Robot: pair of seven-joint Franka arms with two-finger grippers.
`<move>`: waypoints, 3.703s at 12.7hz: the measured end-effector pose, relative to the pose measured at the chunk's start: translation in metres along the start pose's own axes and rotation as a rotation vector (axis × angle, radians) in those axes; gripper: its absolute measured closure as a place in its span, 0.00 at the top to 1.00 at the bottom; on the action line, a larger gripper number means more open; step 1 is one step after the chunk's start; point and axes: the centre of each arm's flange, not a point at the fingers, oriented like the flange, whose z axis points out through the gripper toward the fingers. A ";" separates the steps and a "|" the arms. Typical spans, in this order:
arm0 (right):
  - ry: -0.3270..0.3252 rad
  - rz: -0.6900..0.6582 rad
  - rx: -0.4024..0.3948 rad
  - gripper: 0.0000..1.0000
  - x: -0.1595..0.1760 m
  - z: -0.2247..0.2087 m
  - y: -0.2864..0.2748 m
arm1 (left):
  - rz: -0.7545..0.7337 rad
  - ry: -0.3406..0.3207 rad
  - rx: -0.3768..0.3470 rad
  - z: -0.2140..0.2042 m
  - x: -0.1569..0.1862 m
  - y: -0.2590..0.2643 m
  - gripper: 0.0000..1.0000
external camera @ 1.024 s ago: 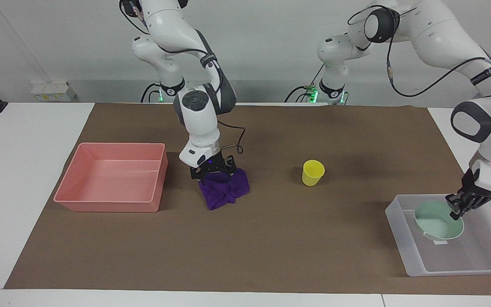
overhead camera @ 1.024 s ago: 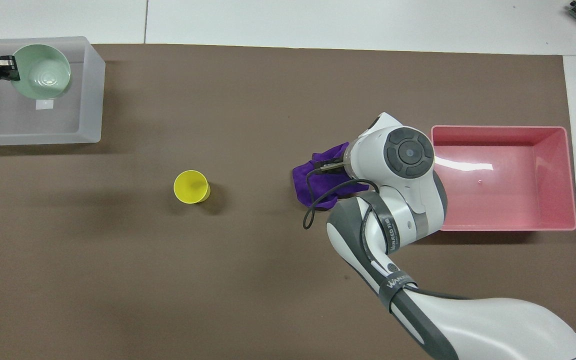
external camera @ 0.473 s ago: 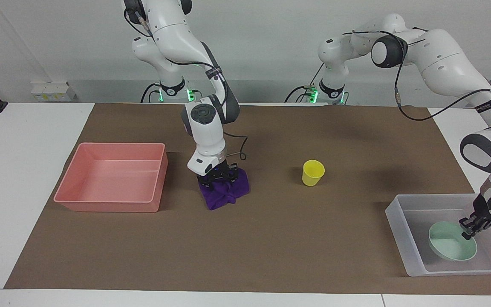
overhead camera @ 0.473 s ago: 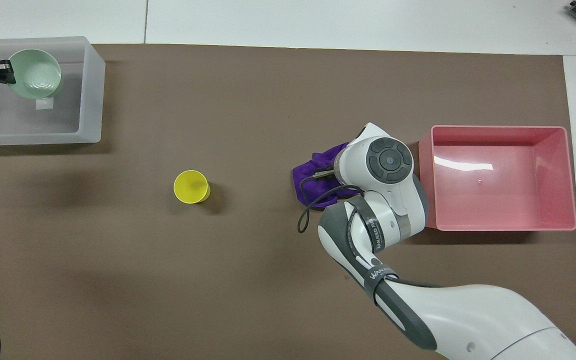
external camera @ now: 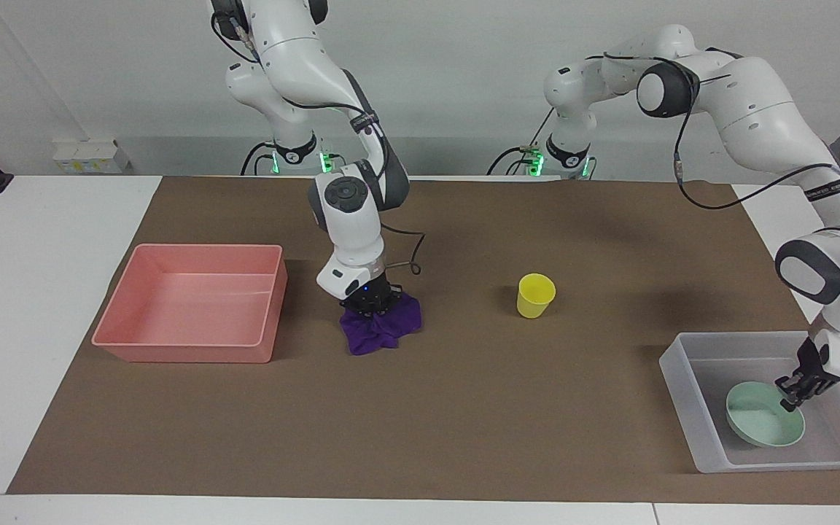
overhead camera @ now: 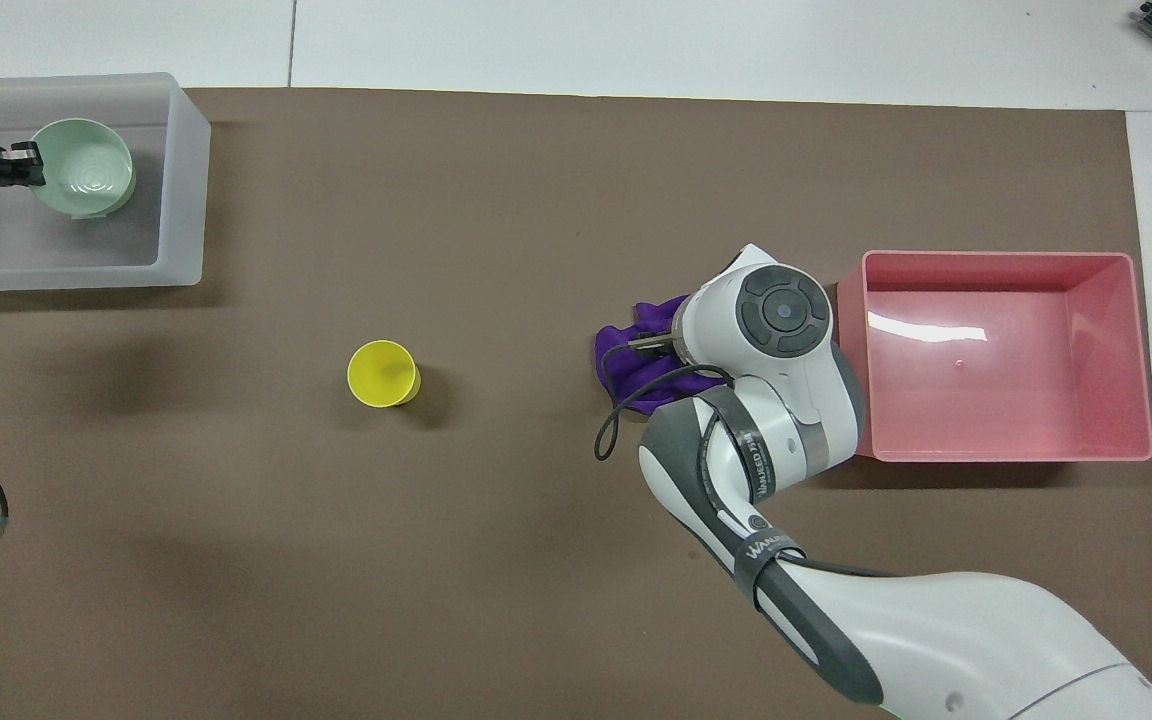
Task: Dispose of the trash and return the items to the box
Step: 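Carry the purple cloth with the right gripper into the pink tray, then grasp the yellow cup with the left gripper while the right gripper releases, then lift the yellow cup into the green bowl while the right gripper withdraws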
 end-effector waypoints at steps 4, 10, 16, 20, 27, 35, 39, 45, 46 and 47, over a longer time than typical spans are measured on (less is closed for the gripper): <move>-0.020 0.053 -0.004 0.06 0.009 -0.091 0.009 | 0.034 0.009 -0.002 -0.010 0.003 0.007 0.48; 0.015 0.192 0.003 0.06 -0.002 -0.228 0.072 | 0.216 -0.029 -0.026 -0.112 -0.024 0.076 1.00; 0.057 0.131 -0.090 0.06 -0.010 -0.272 0.215 | 0.374 -0.151 -0.042 -0.157 -0.155 0.192 1.00; 0.026 0.127 -0.108 0.06 -0.023 -0.224 0.298 | 0.408 -0.142 -0.067 -0.130 -0.216 0.269 1.00; -0.047 0.088 -0.100 0.06 -0.059 -0.064 0.343 | 0.411 -0.137 -0.089 -0.090 -0.283 0.319 0.64; -0.010 0.072 -0.104 0.59 -0.056 -0.054 0.334 | 0.367 -0.141 -0.081 -0.090 -0.282 0.314 0.03; 0.020 0.099 -0.106 1.00 -0.035 -0.104 0.316 | 0.257 -0.070 -0.063 -0.137 -0.206 0.267 0.03; 0.005 0.195 -0.092 1.00 -0.024 -0.171 0.234 | 0.117 0.014 -0.016 -0.164 -0.100 0.162 0.03; -0.009 0.196 -0.092 1.00 -0.024 -0.186 0.228 | 0.107 0.023 -0.008 -0.161 -0.087 0.143 0.03; -0.021 0.199 -0.094 1.00 -0.022 -0.207 0.227 | 0.097 0.026 -0.001 -0.156 -0.074 0.125 0.03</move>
